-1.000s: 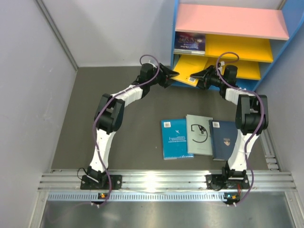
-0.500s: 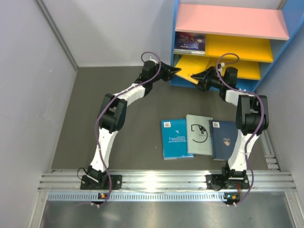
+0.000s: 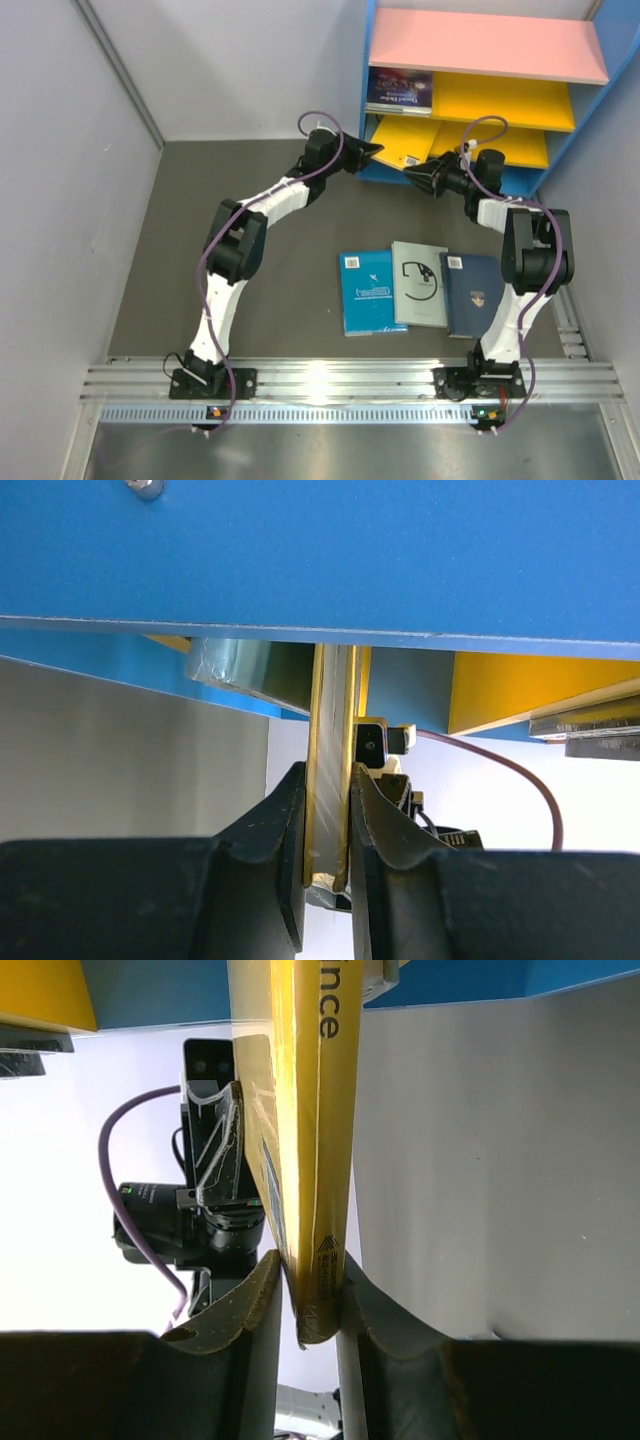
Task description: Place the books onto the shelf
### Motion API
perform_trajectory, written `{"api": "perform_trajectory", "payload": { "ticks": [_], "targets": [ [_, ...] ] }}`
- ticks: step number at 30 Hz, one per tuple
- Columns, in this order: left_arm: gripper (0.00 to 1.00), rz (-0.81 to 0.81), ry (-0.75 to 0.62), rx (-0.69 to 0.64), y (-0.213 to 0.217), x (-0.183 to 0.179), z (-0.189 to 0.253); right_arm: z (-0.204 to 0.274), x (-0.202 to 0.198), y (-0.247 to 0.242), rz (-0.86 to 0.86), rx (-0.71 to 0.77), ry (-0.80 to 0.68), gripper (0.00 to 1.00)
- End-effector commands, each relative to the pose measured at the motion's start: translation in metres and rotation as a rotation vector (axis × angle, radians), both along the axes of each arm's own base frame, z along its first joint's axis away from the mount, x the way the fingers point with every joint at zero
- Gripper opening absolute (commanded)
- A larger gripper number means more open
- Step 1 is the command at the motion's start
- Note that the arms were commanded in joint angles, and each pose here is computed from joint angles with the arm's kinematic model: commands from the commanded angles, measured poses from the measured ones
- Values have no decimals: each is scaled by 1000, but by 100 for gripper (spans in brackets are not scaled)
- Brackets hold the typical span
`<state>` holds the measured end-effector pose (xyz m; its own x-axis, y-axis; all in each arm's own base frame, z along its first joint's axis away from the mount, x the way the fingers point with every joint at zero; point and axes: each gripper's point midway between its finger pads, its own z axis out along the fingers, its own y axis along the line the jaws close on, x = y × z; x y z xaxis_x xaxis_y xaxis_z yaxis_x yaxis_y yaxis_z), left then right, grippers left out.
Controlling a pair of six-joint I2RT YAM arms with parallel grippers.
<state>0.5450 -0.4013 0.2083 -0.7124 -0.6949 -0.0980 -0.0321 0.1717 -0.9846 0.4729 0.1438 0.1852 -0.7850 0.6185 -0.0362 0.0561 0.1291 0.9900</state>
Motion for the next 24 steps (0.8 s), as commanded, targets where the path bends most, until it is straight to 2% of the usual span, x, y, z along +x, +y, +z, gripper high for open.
{"api": "perform_trajectory", "payload": {
  "ticks": [1, 10, 18, 21, 23, 24],
  "targets": [
    [0, 68, 21, 55, 18, 0, 10, 17, 23, -12, -75, -22, -75, 18],
    [0, 51, 42, 69, 18, -1, 4, 16, 60, -27, -175, -43, -67, 9],
    [1, 3, 131, 75, 8, -1, -34, 10, 93, -41, -279, -45, -34, 4],
    [13, -13, 150, 73, 7, -3, -42, 9, 105, -46, -317, -37, -25, 3],
    [24, -22, 167, 72, 7, -4, -49, 4, 112, -48, -334, -32, -18, 3],
    [33, -27, 174, 68, 7, -4, -51, 4, 115, -49, -346, -26, -14, 2]
  ]
}}
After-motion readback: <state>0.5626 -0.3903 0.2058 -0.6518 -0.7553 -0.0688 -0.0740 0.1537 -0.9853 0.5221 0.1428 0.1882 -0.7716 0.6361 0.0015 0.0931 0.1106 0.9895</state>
